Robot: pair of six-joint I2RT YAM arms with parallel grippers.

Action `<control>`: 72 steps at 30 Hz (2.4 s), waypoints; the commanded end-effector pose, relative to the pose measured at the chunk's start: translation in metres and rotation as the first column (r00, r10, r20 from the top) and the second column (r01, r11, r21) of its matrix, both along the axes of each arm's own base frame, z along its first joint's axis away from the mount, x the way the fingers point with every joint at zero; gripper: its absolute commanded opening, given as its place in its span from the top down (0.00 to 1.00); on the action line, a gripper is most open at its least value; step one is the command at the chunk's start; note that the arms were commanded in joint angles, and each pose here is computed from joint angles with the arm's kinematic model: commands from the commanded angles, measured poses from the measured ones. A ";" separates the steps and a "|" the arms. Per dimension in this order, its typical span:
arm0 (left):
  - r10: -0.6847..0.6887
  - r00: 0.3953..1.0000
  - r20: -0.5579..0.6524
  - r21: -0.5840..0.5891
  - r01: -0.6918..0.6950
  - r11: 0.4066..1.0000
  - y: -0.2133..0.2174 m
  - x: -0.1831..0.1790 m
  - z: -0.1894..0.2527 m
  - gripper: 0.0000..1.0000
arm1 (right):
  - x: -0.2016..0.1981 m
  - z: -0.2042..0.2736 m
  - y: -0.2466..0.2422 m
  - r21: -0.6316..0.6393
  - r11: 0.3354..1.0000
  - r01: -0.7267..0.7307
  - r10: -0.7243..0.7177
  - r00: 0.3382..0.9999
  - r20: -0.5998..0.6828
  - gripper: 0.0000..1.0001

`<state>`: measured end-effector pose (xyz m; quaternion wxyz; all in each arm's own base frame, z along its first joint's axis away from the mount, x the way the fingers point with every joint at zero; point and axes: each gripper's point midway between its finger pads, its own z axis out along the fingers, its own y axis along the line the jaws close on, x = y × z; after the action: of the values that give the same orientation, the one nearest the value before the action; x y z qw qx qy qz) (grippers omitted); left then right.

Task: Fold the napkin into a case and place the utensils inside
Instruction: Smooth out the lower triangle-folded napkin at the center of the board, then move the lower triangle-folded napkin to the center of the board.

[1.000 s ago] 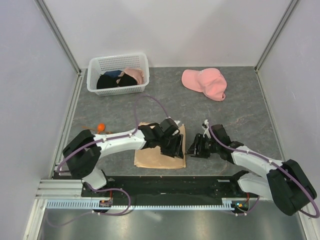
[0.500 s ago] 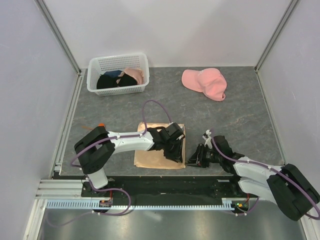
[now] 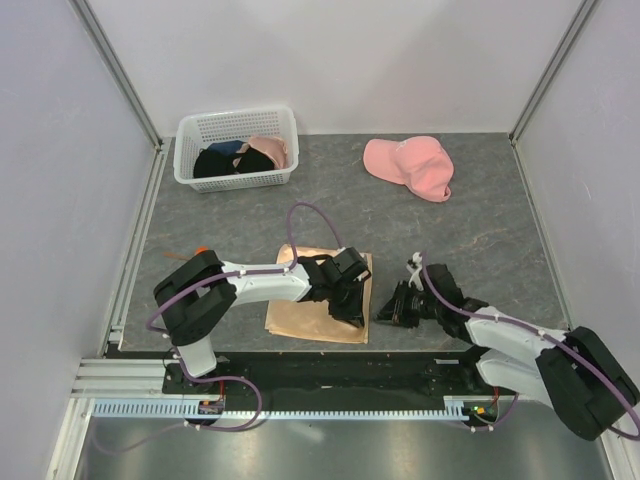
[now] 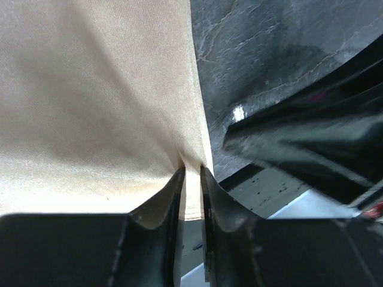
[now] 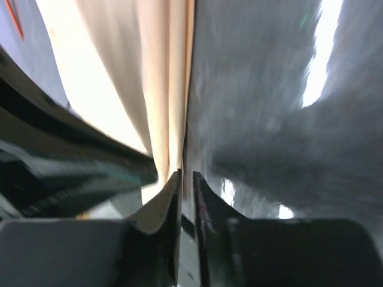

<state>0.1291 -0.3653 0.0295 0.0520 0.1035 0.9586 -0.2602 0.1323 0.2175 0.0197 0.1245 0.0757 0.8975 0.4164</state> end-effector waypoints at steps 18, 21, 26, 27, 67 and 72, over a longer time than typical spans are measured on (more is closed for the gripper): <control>0.037 0.998 -0.045 -0.060 -0.039 0.997 -0.008 -0.014 -0.001 0.80 | 0.165 0.034 0.008 -0.226 0.973 0.047 0.003 0.976 0.216 0.87; 0.033 0.998 -0.052 -0.053 -0.036 0.998 -0.011 -0.015 -0.011 0.81 | 0.174 0.016 0.002 -0.258 0.964 0.056 -0.004 0.980 0.198 0.89; 0.007 0.998 -0.055 -0.091 -0.011 0.996 -0.030 -0.013 -0.013 0.82 | 0.188 -0.004 -0.013 -0.360 0.930 0.073 0.006 0.977 0.213 0.90; 0.003 0.999 -0.050 -0.099 -0.008 0.995 -0.037 -0.010 -0.012 0.82 | 0.190 -0.006 -0.015 -0.381 0.923 0.058 0.031 0.974 0.224 0.90; 0.395 0.902 0.174 -0.291 -0.336 0.896 0.146 0.071 0.110 0.60 | 0.103 -0.005 -0.064 -0.694 0.719 0.047 0.122 0.974 0.192 0.68; 0.411 0.894 0.177 -0.289 -0.352 0.890 0.151 0.070 0.115 0.60 | 0.137 0.041 -0.041 -0.695 0.716 0.064 0.191 0.940 0.282 0.65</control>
<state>0.2032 -0.2187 0.1374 0.2193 -0.0766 0.9091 -0.3458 0.2395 0.1766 0.0245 0.2310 -0.0443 0.9661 0.1068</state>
